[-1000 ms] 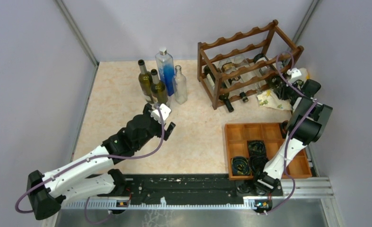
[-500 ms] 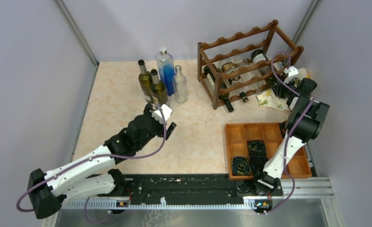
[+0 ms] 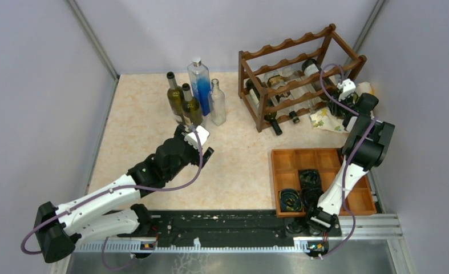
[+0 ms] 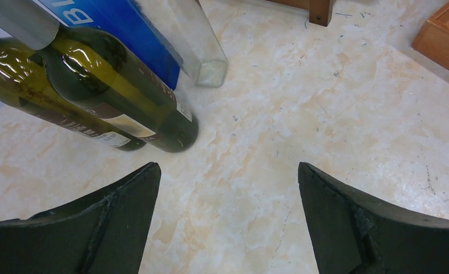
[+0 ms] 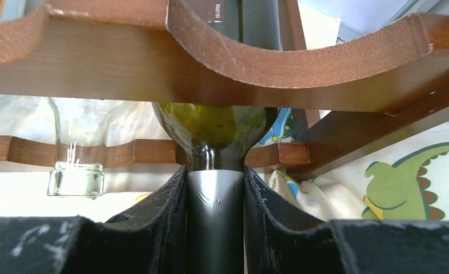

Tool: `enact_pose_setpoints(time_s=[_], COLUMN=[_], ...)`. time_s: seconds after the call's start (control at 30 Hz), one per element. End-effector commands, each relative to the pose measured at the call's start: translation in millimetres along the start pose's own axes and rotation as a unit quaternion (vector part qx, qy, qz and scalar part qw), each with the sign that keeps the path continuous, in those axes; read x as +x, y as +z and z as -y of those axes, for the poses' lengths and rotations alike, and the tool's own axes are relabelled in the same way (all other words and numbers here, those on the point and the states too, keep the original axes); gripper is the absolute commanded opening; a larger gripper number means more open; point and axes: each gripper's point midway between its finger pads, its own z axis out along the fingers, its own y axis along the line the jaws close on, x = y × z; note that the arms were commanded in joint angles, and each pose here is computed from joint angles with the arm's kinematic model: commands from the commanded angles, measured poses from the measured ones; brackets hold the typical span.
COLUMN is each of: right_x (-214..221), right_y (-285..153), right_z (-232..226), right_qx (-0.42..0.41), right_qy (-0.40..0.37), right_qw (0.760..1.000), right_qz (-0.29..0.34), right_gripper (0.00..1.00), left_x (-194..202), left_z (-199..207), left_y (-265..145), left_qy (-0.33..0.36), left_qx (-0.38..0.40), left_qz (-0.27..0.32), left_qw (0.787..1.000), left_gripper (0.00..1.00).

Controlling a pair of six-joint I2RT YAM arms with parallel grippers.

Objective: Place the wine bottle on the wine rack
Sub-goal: Place the wine bottle in the wine rack.

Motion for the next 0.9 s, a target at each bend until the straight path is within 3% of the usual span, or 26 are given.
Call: enact_pose_setpoints(time_s=[0.0,0.87], right_x=[-50.4,-64.9], right_y=[7.4,31.3], right_z=[23.1,20.1], right_qx=[0.024,0.04], right_qy=[-0.091,-0.134], right_qw=[0.994,0.988], right_qz=[0.061,0.072], right_gripper=[0.0,0.0], left_x=[-1.4,2.4], left_z=[-3.6,-3.6], left_y=[1.8,5.2], left_qy=[0.001,0.006], left_qx=[-0.009,-0.013], left_qz=[0.006,0.0], left_qw=[1.0,1.0], left_gripper=[0.96,0.96])
